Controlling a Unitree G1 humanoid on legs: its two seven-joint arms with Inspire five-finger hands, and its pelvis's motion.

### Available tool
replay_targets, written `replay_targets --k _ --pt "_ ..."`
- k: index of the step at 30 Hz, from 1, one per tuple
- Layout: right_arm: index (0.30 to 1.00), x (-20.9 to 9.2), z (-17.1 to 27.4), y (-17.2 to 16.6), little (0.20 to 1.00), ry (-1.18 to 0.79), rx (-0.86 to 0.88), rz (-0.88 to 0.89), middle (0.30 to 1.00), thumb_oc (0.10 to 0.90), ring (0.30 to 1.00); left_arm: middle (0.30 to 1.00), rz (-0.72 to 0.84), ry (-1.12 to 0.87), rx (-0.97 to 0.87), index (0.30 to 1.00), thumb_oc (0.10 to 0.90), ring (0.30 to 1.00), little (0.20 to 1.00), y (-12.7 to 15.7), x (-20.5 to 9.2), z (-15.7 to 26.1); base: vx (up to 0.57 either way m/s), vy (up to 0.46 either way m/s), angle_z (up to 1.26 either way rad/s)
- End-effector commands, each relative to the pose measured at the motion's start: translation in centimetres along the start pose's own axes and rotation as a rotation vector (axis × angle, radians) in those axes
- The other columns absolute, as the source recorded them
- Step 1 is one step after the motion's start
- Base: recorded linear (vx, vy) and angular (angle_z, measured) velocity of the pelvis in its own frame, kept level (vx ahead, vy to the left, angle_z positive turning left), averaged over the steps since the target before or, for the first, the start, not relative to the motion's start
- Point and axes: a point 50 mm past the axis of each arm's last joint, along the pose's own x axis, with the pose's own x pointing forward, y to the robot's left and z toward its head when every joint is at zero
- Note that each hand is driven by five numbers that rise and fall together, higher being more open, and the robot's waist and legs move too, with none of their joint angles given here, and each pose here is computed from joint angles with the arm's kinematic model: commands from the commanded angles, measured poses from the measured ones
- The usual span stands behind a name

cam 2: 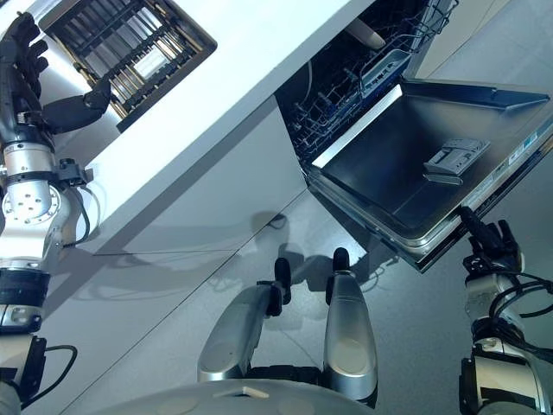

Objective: Pick up plates and place into dishwasher.

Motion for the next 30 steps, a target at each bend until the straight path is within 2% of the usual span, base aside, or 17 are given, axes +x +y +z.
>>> replay_targets --k 1,4,7,9,15,16,19,24,30 --pt "0.900 0.5 -0.3 1.6 0.900 0.076 0.032 0.065 0.900 0.800 0.900 0.900 0.061 -0.107 -0.070 0.900 0.800 0.900 0.900 0.3 0.9 1.9 0.00 0.000 0.00" --pt "0.900 0.4 -0.7 3.6 0.900 0.104 0.140 0.213 0.900 0.800 0.900 0.900 0.051 -0.108 -0.072 0.900 0.800 0.900 0.900 0.3 0.9 2.1 0.02 0.032 -0.03" --pt "0.900 -0.6 -1.4 7.1 0.900 0.144 0.217 0.482 0.900 0.800 0.900 0.900 0.051 -0.119 -0.057 0.900 0.800 0.900 0.900 0.7 0.9 2.1 0.00 0.000 0.00" --pt "0.900 -1.8 -2.2 9.6 0.900 0.164 0.209 0.680 0.900 0.800 0.900 0.900 0.050 -0.130 -0.039 0.900 0.800 0.900 0.900 1.1 0.7 2.2 0.00 -0.002 -0.02" --pt "0.900 -7.5 -1.7 16.5 0.900 0.153 0.186 1.296 0.900 0.800 0.900 0.900 0.052 -0.165 0.022 0.900 0.800 0.900 0.900 1.9 0.5 2.2 0.00 -0.021 -0.08" --pt "0.900 -9.2 -1.4 18.1 0.900 0.141 0.170 1.424 0.900 0.800 0.900 0.900 0.052 -0.168 0.029 0.900 0.800 0.900 0.900 1.9 0.4 2.1 -0.01 0.011 -0.19" --pt "0.900 -13.4 -0.7 22.0 0.900 0.107 0.150 1.665 0.900 0.800 0.900 0.900 0.042 -0.166 0.030 0.900 0.800 0.900 0.900 1.3 0.0 1.6 0.03 0.088 -0.18" --pt "0.900 -16.9 -0.5 24.3 0.900 0.068 0.120 1.804 0.900 0.800 0.900 0.900 0.028 -0.154 0.020 0.900 0.800 0.900 0.900 0.9 -0.7 1.1 0.05 0.108 -0.32" --pt "0.900 -18.2 -0.7 24.4 0.900 0.042 0.086 1.776 0.900 0.800 0.900 0.900 -0.002 -0.172 0.015 0.900 0.800 0.900 0.900 0.6 -1.9 0.9 0.08 0.123 -0.04"
